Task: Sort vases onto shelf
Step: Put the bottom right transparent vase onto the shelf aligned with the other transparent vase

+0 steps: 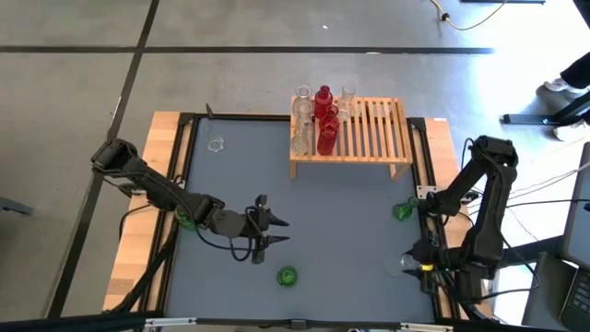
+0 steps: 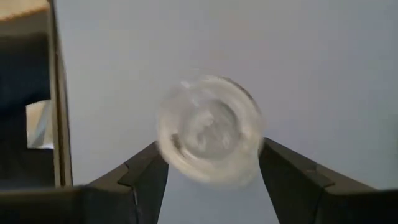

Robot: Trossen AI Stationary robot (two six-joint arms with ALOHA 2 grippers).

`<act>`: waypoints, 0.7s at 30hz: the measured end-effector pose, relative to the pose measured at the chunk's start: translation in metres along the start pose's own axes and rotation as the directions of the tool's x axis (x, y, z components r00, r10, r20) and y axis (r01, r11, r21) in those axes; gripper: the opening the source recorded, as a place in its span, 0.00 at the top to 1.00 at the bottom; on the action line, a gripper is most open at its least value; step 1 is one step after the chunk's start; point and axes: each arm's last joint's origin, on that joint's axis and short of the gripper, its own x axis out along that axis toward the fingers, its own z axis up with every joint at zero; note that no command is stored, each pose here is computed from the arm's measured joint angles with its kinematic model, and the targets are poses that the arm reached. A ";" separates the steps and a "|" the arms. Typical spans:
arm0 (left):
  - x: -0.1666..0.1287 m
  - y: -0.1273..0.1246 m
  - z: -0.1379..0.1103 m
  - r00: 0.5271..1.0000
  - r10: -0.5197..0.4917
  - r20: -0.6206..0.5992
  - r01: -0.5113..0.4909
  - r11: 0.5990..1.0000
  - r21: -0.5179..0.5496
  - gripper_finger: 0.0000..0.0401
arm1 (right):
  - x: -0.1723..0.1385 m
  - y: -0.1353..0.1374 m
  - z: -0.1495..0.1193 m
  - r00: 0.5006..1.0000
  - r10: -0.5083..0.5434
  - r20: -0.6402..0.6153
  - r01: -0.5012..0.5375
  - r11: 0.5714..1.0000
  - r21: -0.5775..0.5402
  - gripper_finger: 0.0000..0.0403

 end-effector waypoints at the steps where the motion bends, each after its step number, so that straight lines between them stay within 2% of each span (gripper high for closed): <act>1: 0.000 0.000 0.000 1.000 0.000 0.000 0.000 1.000 0.000 0.58 | 0.001 0.002 0.000 1.000 0.006 0.019 -0.006 1.000 -0.013 0.42; 9: 0.000 0.000 0.000 1.000 0.016 0.005 -0.016 1.000 -0.001 0.58 | 0.009 0.006 -0.004 0.997 -0.018 0.079 0.023 0.998 -0.060 0.45; 12: 0.000 0.001 0.000 1.000 0.021 0.006 -0.021 1.000 -0.001 0.58 | 0.011 0.007 -0.004 0.994 -0.028 0.105 0.037 0.995 -0.091 0.55; 17: 0.000 0.001 0.000 1.000 0.027 0.008 -0.027 1.000 -0.001 0.58 | 0.013 0.008 -0.005 0.989 -0.038 0.140 0.058 0.988 -0.146 0.80; 21: 0.000 0.001 0.001 0.999 0.046 0.013 -0.046 0.999 -0.001 0.58 | 0.013 0.008 -0.003 0.977 -0.031 0.211 0.070 0.982 -0.177 0.83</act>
